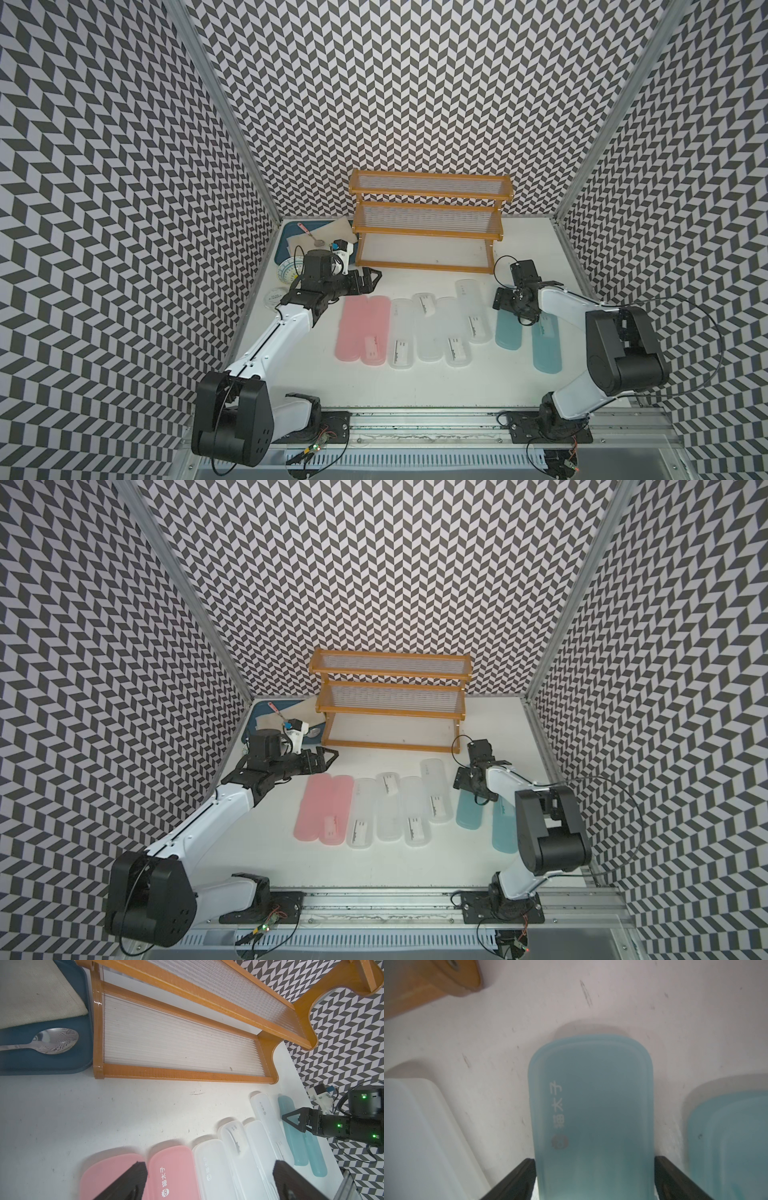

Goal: Place the pencil cases on the shelf according to color
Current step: Adjust the pencil case at the center of the board, then place the pencil case on the shelf.

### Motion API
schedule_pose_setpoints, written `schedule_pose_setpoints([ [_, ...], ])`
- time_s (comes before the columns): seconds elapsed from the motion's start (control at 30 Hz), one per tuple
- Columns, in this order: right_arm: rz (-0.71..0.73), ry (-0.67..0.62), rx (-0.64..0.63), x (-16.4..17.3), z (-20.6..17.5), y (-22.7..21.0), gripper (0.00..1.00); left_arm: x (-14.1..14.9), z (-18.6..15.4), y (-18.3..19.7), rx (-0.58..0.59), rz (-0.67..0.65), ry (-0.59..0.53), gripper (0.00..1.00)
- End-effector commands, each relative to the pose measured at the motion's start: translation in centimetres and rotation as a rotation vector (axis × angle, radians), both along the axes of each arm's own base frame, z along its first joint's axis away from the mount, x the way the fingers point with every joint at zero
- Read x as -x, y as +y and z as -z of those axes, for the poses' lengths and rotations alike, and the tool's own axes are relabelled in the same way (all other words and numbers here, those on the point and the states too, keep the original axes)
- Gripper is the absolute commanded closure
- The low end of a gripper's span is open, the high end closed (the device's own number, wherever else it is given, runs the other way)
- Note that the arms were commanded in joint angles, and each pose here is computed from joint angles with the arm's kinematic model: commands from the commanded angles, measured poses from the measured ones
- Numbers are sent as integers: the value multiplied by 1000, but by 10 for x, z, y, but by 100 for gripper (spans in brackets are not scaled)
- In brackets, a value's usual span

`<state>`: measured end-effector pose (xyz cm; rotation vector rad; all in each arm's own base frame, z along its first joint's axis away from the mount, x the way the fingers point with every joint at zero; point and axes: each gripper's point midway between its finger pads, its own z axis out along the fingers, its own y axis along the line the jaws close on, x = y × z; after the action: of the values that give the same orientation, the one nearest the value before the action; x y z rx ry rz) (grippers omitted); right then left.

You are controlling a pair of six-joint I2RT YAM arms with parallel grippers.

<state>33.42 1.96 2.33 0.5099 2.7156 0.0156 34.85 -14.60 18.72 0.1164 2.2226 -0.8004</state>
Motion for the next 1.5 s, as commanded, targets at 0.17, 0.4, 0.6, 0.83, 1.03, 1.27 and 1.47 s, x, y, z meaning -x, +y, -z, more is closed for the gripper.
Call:
schedule_pose_setpoints([
  [0.17,24,-35,-53,25,-15,11,0,-5,4,-10,-8,34,11,1],
  [0.4,-10,19,-31,54,-12,27,0,-2,-3,-9,-9,35,-5,0],
  [0.6,15,52,26,70,-8,32,0,-1,-10,-9,-4,33,-30,0],
  [0.83,39,65,12,81,-7,33,0,4,-14,-13,22,54,-36,0],
  [1.03,44,103,15,85,4,33,0,5,-15,-16,42,71,-33,0],
  [1.27,44,138,16,93,22,32,5,7,-18,-19,56,86,-33,0],
  [1.47,26,116,1,91,19,36,22,7,-22,-18,55,82,-47,0],
])
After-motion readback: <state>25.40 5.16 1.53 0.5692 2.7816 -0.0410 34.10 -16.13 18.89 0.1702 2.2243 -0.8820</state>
